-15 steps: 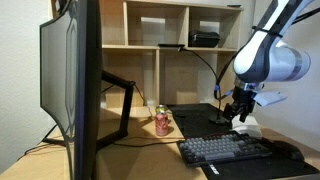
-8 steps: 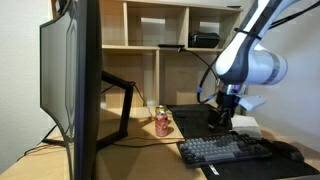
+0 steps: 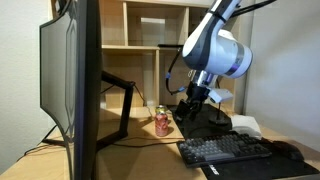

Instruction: Move the mouse to the bottom of the table, the take the two cans and put them on the paper

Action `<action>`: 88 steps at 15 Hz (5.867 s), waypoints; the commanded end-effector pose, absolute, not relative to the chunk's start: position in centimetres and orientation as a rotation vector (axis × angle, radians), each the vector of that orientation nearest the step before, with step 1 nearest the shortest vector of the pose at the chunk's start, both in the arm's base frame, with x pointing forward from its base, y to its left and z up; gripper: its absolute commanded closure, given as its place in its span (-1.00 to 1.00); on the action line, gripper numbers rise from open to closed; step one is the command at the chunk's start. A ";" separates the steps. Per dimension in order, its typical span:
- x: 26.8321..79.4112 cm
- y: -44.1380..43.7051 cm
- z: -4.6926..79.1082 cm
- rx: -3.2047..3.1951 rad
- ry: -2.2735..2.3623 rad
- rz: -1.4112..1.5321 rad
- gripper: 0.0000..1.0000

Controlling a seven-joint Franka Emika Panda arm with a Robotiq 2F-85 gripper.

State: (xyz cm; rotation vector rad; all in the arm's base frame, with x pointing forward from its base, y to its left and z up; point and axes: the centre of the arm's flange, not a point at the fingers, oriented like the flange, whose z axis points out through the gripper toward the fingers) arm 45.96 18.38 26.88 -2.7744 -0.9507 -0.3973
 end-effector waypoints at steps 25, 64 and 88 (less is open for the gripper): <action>57.0 23.1 25.7 -2.719 -0.444 -0.743 -1.00; 59.0 26.9 20.3 -2.664 -0.530 -0.576 0.18; 47.9 12.7 33.6 -2.696 0.365 -0.854 0.18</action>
